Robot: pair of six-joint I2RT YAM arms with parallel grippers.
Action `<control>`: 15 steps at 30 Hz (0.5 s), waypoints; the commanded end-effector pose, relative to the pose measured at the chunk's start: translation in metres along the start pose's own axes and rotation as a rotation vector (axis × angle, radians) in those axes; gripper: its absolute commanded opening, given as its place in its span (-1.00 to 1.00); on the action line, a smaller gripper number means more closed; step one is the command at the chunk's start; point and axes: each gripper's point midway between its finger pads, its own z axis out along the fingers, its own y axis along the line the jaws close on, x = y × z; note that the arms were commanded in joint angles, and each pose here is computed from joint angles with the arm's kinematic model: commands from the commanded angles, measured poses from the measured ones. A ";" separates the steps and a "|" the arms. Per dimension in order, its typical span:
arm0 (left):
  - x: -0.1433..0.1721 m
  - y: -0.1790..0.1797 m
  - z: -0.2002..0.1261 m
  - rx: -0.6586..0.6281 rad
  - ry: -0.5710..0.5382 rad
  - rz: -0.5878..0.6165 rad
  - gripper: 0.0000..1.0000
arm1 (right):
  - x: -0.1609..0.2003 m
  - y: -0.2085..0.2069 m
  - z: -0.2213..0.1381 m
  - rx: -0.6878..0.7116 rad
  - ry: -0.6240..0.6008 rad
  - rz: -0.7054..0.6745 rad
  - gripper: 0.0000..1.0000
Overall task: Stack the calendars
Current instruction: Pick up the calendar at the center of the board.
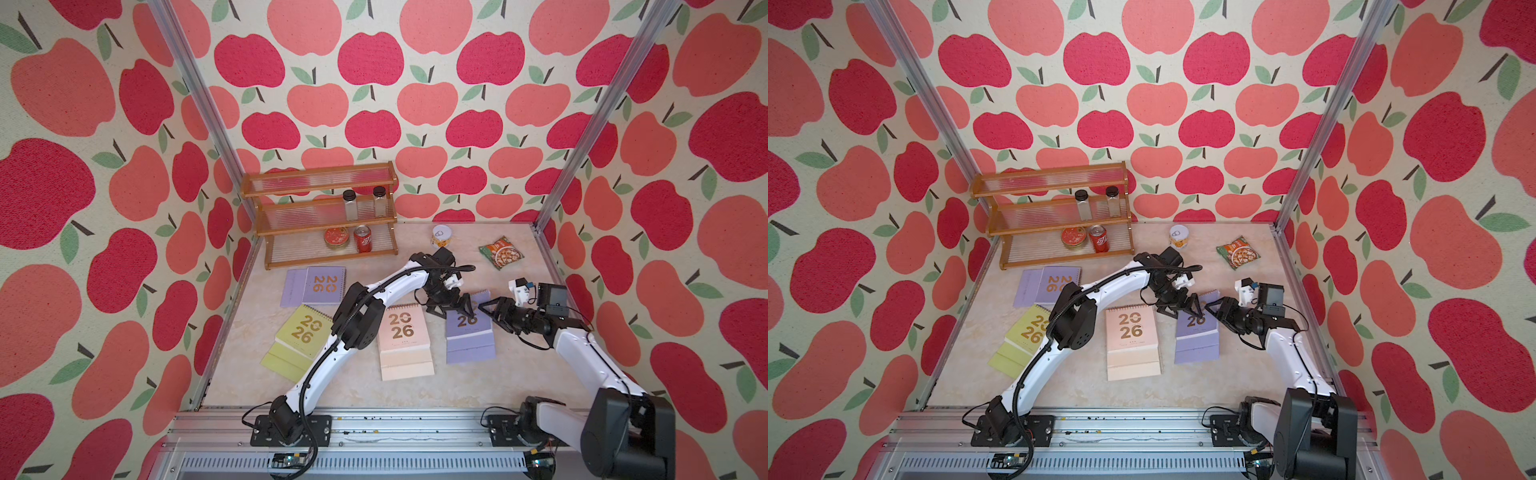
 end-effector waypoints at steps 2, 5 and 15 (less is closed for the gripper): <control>-0.006 -0.010 0.001 0.043 -0.012 0.046 0.95 | 0.011 0.010 0.009 -0.029 0.062 -0.024 0.06; -0.007 -0.012 0.000 0.050 -0.015 0.052 0.95 | 0.015 0.008 0.017 0.024 0.096 -0.052 -0.05; -0.010 -0.011 -0.006 0.043 -0.035 0.056 0.94 | 0.006 0.007 0.016 0.085 0.067 -0.093 -1.00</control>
